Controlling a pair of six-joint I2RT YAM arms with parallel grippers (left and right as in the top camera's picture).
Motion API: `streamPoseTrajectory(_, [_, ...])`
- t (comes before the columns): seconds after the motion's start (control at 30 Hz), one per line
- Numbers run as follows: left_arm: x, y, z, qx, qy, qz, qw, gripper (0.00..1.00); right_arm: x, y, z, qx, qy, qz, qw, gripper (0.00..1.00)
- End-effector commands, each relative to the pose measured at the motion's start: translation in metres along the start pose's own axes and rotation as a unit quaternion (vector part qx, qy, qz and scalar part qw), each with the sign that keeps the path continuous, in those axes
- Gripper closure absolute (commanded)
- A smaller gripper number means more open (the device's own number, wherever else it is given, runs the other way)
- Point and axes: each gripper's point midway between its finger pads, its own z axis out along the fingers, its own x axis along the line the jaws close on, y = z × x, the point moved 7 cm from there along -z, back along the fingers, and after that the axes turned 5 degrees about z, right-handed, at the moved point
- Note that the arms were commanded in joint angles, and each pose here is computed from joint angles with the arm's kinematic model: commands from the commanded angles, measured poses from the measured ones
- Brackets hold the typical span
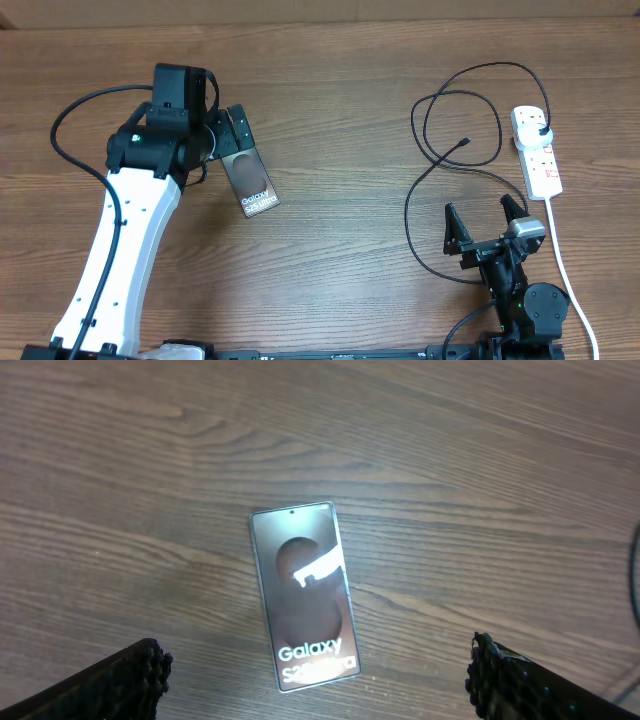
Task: Plug charger to phone and switch on socket
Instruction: 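Lower the left gripper and grasp the phone's short edge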
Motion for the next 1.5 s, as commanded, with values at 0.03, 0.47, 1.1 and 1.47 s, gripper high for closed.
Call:
streamPoseTrajectory(0.03, [0.001,0.007,0.007,-0.002,0.023,-0.033,0.999,0.00,0.001,-0.003,0.000,0.000,0.005,0.001,1.000,0.00])
streamPoseTrajectory(0.47, [-0.013,-0.007,0.083,0.098,-0.005,-0.061,0.993,0.00,0.001,-0.003,0.000,0.000,0.005,0.001,1.000,0.00])
streamPoseTrajectory(1.1, [-0.014,-0.041,0.174,0.189,0.021,-0.088,0.978,0.00,0.001,-0.003,0.000,0.000,0.005,0.001,1.000,0.00])
streamPoseTrajectory(1.47, [-0.009,-0.058,0.194,0.226,0.041,-0.101,0.968,0.00,0.001,-0.003,0.000,0.000,0.005,0.001,1.000,0.00])
